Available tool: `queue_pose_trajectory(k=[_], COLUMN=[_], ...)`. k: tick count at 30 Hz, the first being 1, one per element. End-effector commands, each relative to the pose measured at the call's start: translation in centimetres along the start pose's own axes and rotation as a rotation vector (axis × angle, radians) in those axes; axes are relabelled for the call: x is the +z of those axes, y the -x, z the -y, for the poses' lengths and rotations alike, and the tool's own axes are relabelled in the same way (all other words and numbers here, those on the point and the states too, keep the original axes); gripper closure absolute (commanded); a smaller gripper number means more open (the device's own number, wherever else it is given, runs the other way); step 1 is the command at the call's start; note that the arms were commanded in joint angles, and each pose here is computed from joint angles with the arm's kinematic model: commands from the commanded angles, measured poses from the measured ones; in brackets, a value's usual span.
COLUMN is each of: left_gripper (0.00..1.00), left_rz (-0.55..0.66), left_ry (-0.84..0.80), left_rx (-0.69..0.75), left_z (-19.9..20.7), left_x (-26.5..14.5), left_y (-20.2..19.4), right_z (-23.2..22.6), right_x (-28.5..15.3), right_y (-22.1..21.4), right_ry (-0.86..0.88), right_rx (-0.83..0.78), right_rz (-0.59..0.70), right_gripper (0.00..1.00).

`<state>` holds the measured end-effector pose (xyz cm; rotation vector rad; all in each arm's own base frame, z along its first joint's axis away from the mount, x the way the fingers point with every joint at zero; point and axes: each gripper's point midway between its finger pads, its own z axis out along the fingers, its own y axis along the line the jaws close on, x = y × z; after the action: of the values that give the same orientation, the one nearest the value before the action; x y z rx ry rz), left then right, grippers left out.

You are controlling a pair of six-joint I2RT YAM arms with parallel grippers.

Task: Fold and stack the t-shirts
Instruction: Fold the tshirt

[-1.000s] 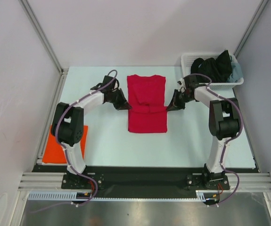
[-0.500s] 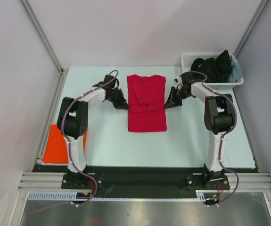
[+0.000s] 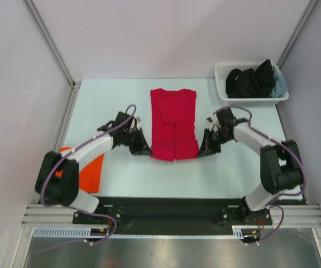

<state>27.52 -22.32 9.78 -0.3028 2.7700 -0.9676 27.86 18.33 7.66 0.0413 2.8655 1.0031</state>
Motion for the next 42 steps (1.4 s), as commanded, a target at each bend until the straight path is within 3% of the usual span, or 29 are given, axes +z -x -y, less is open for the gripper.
queue_pose_trajectory(k=[1, 6, 12, 22, 30, 36, 42], left_gripper=[0.99, 1.00, 1.00, 1.00, 1.00, 1.00, 1.00], left_rz=[-0.061, -0.119, -0.149, -0.258, -0.228, -0.204, -0.082], left_ry=[-0.018, -0.019, -0.025, -0.017, 0.017, 0.023, 0.026], left_rx=[-0.018, -0.034, -0.082, -0.169, -0.123, -0.063, -0.002], left_z=[-1.5, -3.7, -5.5, -8.4, -7.8, -5.4, -1.5], left_x=[-0.2, -0.5, -0.7, -0.4, -0.8, -0.5, -0.7], left_y=[-5.4, -11.7, -16.0, -21.3, -20.9, -18.6, -10.0], right_z=[-0.3, 0.4, 1.6, 3.2, 3.8, 1.2, 0.1], right_x=[-0.7, -1.0, 0.1, 1.0, 1.0, 0.6, 0.1], right_y=[-4.4, -10.3, -14.9, -18.7, -19.8, -16.4, -9.0], right_ry=[-0.011, -0.032, -0.044, -0.065, -0.056, -0.023, -0.013], right_rx=[0.003, 0.043, 0.062, 0.101, 0.094, 0.056, 0.044], right_rz=[0.010, -0.010, -0.057, -0.070, -0.083, -0.025, 0.026], right_gripper=[1.00, 1.00, 1.00, 1.00, 1.00, 1.00, 1.00])
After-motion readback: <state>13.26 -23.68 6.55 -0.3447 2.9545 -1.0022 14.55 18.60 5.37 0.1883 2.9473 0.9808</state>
